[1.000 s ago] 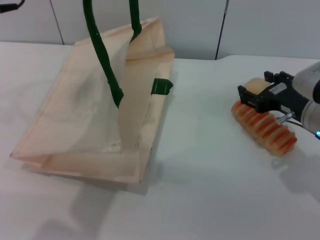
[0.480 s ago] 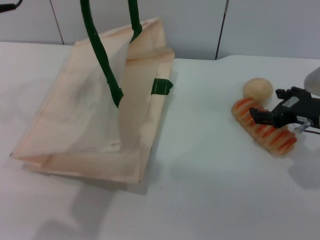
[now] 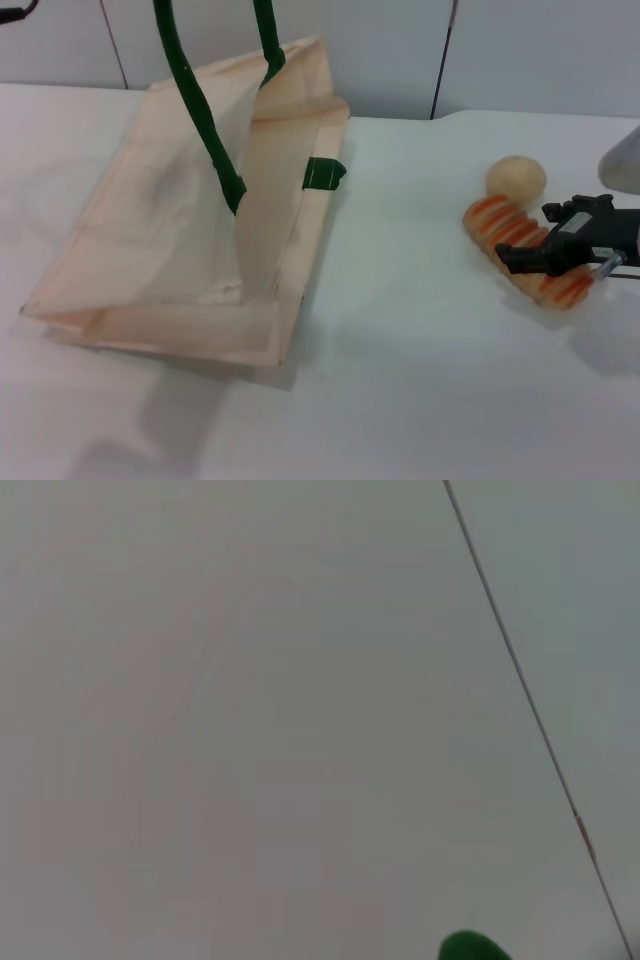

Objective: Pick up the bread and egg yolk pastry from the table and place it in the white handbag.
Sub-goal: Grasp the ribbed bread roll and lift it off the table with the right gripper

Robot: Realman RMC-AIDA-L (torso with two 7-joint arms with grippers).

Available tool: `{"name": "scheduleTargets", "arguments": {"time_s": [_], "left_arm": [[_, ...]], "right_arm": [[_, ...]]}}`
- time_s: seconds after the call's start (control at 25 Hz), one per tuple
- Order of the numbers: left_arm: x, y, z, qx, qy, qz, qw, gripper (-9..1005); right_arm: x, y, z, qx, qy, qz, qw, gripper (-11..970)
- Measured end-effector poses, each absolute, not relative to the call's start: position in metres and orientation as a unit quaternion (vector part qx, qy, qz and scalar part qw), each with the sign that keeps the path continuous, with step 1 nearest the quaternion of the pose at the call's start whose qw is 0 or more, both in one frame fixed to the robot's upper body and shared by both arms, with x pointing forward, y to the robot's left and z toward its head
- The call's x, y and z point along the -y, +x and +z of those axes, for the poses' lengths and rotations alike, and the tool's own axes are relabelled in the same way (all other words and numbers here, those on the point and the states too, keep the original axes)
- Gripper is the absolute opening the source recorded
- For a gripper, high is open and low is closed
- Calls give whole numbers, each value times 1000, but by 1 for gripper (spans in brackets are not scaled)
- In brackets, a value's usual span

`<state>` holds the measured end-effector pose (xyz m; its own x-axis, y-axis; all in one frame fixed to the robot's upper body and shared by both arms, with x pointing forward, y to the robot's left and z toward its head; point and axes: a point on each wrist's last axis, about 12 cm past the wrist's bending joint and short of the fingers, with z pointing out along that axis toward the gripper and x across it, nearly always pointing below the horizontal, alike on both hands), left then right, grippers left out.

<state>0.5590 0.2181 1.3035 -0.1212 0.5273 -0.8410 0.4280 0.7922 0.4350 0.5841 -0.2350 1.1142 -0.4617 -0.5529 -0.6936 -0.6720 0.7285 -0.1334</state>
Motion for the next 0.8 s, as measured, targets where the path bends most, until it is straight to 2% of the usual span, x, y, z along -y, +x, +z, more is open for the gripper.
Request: {"name": "scheduleTargets", "arguments": {"time_s": [0.4,0.8], "left_arm": [[-214,558,1303,-746,327,40,579,122],[-214,558,1301,-747,328,43,576,122]], "right_arm": [[239,595,1093,-871,-357,63,332,877],[240,598,1091,-873,-353,58,332,878]]}}
